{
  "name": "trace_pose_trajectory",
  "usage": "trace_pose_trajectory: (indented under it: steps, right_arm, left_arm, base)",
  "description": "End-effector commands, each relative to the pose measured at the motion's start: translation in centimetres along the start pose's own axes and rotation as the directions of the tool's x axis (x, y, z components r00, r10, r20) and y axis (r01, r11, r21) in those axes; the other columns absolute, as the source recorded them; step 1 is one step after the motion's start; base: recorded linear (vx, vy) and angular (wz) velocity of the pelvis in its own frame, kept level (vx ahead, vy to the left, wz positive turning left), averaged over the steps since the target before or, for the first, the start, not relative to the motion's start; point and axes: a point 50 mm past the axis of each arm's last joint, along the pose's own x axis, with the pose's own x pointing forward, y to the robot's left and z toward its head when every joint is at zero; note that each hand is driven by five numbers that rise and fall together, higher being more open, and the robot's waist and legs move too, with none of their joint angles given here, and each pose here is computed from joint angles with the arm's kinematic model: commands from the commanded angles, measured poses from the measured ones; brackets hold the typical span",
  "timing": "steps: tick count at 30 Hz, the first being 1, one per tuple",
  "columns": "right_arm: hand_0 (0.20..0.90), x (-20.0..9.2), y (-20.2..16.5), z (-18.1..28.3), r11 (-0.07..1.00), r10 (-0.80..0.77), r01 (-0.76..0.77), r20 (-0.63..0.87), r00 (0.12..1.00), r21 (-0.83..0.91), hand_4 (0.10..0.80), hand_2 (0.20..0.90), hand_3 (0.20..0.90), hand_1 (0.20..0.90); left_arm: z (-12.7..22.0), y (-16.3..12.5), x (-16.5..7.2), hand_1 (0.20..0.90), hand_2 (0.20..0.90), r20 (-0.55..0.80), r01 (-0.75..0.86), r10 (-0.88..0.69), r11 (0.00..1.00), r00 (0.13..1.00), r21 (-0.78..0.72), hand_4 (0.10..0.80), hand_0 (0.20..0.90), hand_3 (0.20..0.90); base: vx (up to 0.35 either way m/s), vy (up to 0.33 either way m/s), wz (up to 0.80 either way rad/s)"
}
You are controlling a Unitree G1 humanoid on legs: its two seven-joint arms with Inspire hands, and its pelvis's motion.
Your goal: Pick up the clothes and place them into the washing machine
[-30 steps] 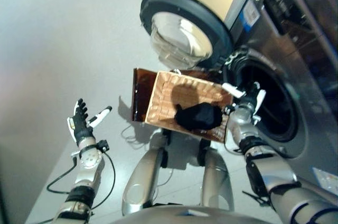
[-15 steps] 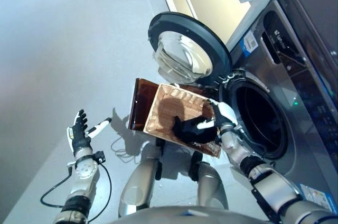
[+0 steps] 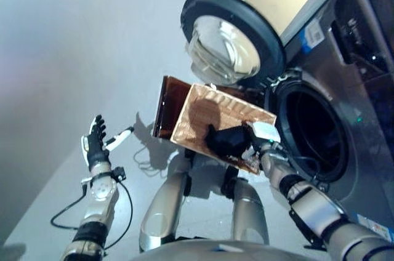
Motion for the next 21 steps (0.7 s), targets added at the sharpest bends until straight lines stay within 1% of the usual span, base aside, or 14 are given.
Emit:
trace_pose_trajectory:
  steps: [1,5,8,13,17,18,19,20,21]
  right_arm:
    - [0.900,0.4,-1.7,-1.4,0.995,-0.085,0.083,-0.027,0.996,-0.052,0.800,0.900,0.900,0.900]
    - [0.900,0.9,-2.9,-1.1,0.992,-0.113,0.112,-0.023,0.993,-0.055,0.800,0.900,0.900,0.900]
    - [0.900,1.2,-3.4,-0.9,0.990,-0.128,0.126,-0.025,0.991,-0.069,0.800,0.900,0.900,0.900]
    - [0.900,1.6,-5.0,-2.2,0.985,-0.152,0.143,-0.085,0.985,-0.096,0.800,0.900,0.900,0.900]
    - [0.900,1.6,-5.3,-3.0,0.983,-0.152,0.138,-0.121,0.981,-0.119,0.800,0.900,0.900,0.900]
    - [0.689,1.7,-5.5,-3.1,0.983,-0.156,0.141,-0.131,0.979,-0.120,0.649,0.689,0.689,0.689]
    - [0.365,1.7,-5.6,-3.3,0.983,-0.157,0.141,-0.141,0.977,-0.116,0.418,0.365,0.365,0.365]
    - [0.200,1.7,-5.8,-3.5,0.983,-0.159,0.142,-0.151,0.976,-0.119,0.300,0.200,0.200,0.200]
    - [0.200,1.7,-5.9,-3.6,0.982,-0.163,0.144,-0.158,0.974,-0.122,0.300,0.200,0.200,0.200]
  left_arm:
    - [2.8,2.8,0.6,0.900,0.900,0.149,-0.088,0.091,0.996,0.985,-0.025,0.800,0.900,0.900]
    - [2.7,2.7,0.5,0.900,0.900,0.142,-0.091,0.095,0.995,0.985,-0.034,0.800,0.900,0.900]
    - [3.4,2.6,0.6,0.900,0.900,0.168,-0.089,0.096,0.995,0.981,-0.048,0.800,0.900,0.900]
    - [3.5,2.8,0.3,0.900,0.900,0.172,-0.090,0.097,0.995,0.980,-0.053,0.800,0.900,0.900]
    - [3.8,2.5,0.4,0.900,0.900,0.182,-0.087,0.096,0.995,0.979,-0.056,0.800,0.900,0.900]
    - [3.9,2.5,0.5,0.900,0.900,0.183,-0.090,0.099,0.994,0.978,-0.058,0.800,0.900,0.900]
    - [4.0,2.5,0.5,0.900,0.900,0.185,-0.091,0.101,0.994,0.978,-0.059,0.800,0.900,0.900]
    - [4.0,2.4,0.6,0.900,0.900,0.187,-0.091,0.101,0.994,0.977,-0.058,0.800,0.900,0.900]
    - [4.1,2.2,0.6,0.900,0.900,0.188,-0.087,0.096,0.995,0.977,-0.058,0.800,0.900,0.900]
  base:
    - [-0.018,0.003,0.08]
    - [0.021,-0.009,0.02]
    - [0.052,-0.029,0.09]
    - [-0.005,-0.010,0.10]
    - [0.011,-0.006,0.11]
    - [0.009,0.001,0.27]
    - [0.011,0.000,0.21]
    - [0.011,-0.005,0.15]
    - [0.018,-0.008,0.11]
